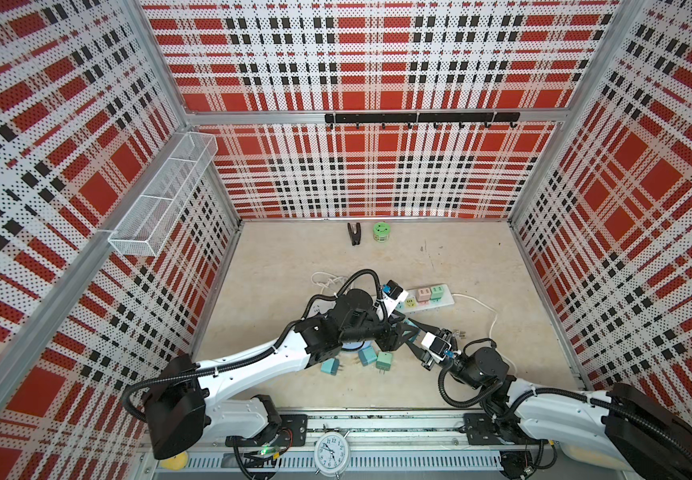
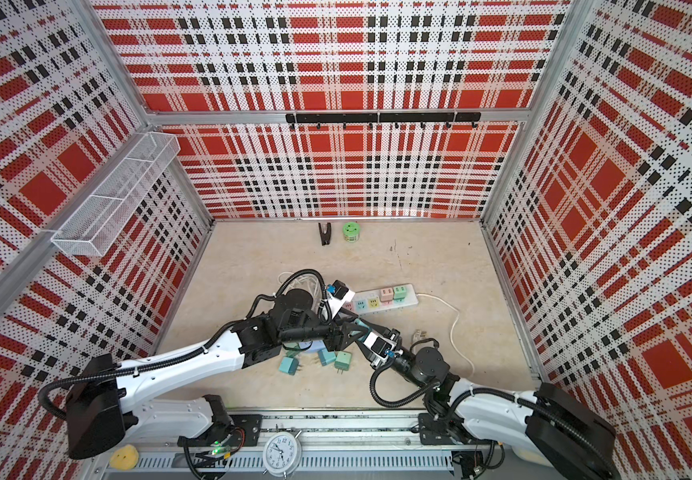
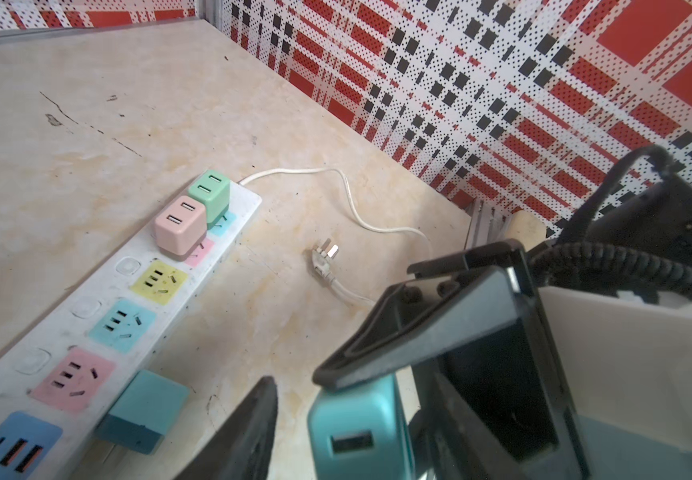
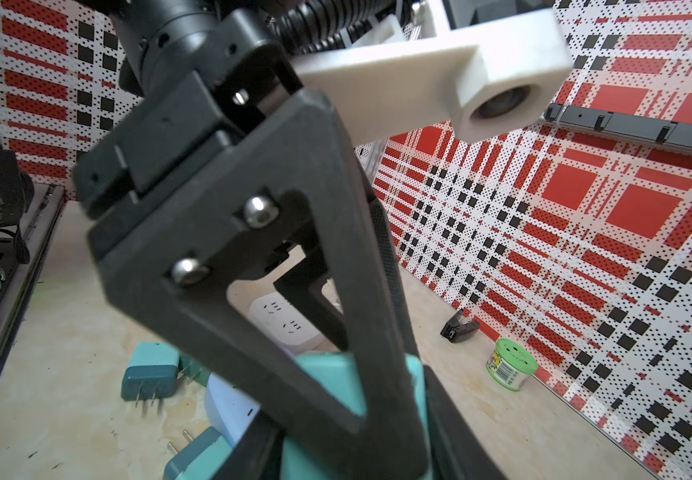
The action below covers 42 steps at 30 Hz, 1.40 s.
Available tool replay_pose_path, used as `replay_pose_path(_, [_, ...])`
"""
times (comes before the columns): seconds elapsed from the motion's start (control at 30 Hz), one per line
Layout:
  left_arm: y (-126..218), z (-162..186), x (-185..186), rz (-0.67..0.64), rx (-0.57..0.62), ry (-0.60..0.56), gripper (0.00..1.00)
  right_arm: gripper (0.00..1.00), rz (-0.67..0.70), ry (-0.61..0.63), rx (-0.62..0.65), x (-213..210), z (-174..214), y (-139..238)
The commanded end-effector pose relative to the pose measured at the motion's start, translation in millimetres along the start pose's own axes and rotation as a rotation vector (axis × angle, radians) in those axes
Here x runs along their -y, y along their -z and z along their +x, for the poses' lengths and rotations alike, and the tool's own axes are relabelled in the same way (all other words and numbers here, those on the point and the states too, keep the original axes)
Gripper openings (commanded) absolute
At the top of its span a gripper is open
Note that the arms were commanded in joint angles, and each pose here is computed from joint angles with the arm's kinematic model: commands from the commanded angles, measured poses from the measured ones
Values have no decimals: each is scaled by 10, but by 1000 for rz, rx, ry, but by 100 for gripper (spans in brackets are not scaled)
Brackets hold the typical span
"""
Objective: Insert the plug
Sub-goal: 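Close the left gripper on the teal adapter while the right gripper releases, then carry the teal adapter with the left gripper while the right gripper draws back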
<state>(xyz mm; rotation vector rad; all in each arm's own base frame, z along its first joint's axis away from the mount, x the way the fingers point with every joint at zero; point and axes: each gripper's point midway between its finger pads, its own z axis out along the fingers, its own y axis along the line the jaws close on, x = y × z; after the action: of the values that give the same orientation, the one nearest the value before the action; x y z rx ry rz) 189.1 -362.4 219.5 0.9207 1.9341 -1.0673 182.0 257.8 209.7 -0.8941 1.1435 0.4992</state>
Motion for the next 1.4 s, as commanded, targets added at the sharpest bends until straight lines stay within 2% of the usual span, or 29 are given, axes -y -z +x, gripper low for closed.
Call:
replay_pose_path(0.0, [11, -107, 109, 33, 16, -5, 59, 3, 57, 14, 102, 135, -294, -47])
replay_pose_path(0.17, [8, -83, 134, 42, 7, -6, 52, 3, 63, 19, 98, 149, -300, -54])
replay_pose_path(0.27, [-16, -56, 135, 44, -2, -4, 37, 4, 61, 11, 96, 145, -294, -60])
replay_pose_path(0.43, [-82, -33, 129, 44, -17, -2, 16, 7, 58, 3, 96, 131, -277, -50])
replay_pose_path(0.5, [-99, -62, 144, 49, -16, -7, 10, 16, 74, 0, 91, 160, -268, -33])
replay_pose_path(0.6, [-98, -78, 92, 19, -11, -24, 4, 51, 115, -23, 76, 235, -249, 5])
replay_pose_path(0.67, [-69, -90, -19, -38, -6, -40, 1, 67, 166, -46, 39, 323, -190, 33])
replay_pose_path(0.77, [29, -111, -214, -126, 5, -49, 0, 79, 267, -67, -39, 503, -86, 76])
replay_pose_path(0.93, [284, -149, -559, -281, 38, -97, 0, 86, 404, -72, -111, 731, 10, 220])
replay_pose_path(1.03, [409, -136, -727, -370, 44, -165, 0, 94, 505, -78, -123, 895, 57, 362])
replay_pose_path(1.1, [442, -77, -773, -386, 25, -230, 0, 100, 585, -111, -144, 1045, 125, 464])
replay_pose_path(1.27, [465, -9, -814, -405, -5, -336, 0, 100, 822, -302, -277, 1578, 512, 823])
replay_pose_path(1.37, [355, 96, -672, -299, -48, -429, 0, 100, 945, -411, -289, 1796, 695, 1088])
